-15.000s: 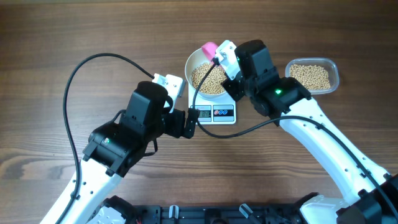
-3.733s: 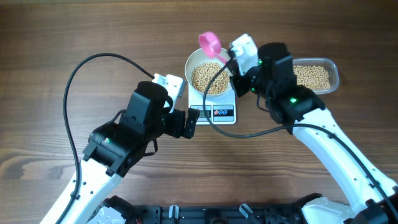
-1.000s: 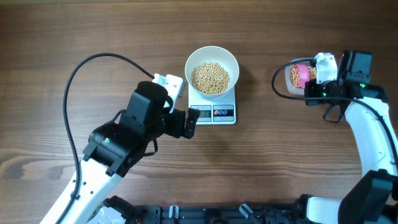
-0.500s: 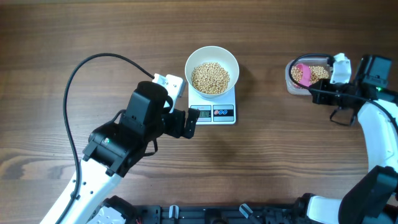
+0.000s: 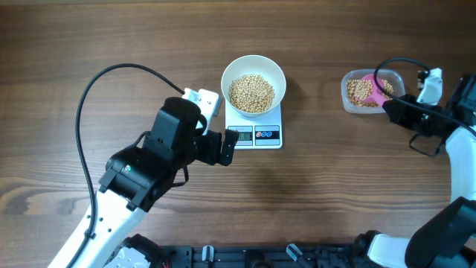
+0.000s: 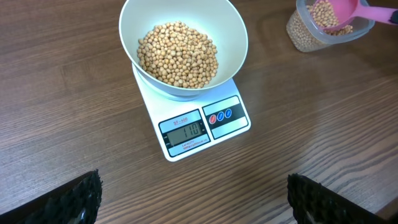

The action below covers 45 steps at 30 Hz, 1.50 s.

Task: Scoop item into bowl and weigh 150g on scale
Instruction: 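Dip the scoop into the tub and scoop a fourth load, then carry the filled scoop left over the white bowl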

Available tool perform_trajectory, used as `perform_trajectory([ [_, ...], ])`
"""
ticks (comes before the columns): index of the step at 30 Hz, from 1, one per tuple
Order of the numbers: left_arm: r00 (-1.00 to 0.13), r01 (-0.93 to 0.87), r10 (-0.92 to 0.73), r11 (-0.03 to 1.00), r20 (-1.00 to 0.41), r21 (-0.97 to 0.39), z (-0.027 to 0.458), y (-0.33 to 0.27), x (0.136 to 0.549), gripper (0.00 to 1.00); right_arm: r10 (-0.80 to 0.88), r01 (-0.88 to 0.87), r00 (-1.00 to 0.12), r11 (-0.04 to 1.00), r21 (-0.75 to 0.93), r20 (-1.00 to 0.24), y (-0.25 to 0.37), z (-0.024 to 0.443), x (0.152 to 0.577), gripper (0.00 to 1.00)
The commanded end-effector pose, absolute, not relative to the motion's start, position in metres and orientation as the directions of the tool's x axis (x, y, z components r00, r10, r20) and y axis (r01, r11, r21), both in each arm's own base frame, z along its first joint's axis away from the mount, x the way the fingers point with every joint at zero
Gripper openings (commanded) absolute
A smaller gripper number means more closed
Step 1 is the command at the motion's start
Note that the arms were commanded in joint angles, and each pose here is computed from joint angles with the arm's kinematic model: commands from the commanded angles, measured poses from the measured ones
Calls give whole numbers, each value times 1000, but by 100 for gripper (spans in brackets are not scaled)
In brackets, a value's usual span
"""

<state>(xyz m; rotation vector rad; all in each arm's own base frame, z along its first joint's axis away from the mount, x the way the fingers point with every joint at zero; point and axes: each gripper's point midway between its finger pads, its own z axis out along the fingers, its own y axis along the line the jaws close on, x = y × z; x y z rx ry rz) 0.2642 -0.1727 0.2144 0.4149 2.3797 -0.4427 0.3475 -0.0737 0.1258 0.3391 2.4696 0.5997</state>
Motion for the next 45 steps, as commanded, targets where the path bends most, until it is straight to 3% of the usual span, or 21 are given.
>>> perform_trajectory([
  [1,-726,400,165,891,-667,-215,216,-174,265,100,419,97,-786,810,578,-455,-73,133,347,4],
  [15,-726,400,165,891,-667,-215,216,-174,266,100,600,157,-717,635,757,-355,-91,154,333,4],
  [25,-726,399,164,891,-667,-215,216,-174,265,100,597,-30,-726,468,883,-341,-62,192,334,4],
  [30,-726,400,165,891,-667,-215,216,-174,265,100,578,-108,-743,393,913,-337,-45,209,333,4],
  [45,-726,400,165,891,-667,-215,216,-174,265,100,378,-263,-841,339,903,-387,52,237,357,4],
])
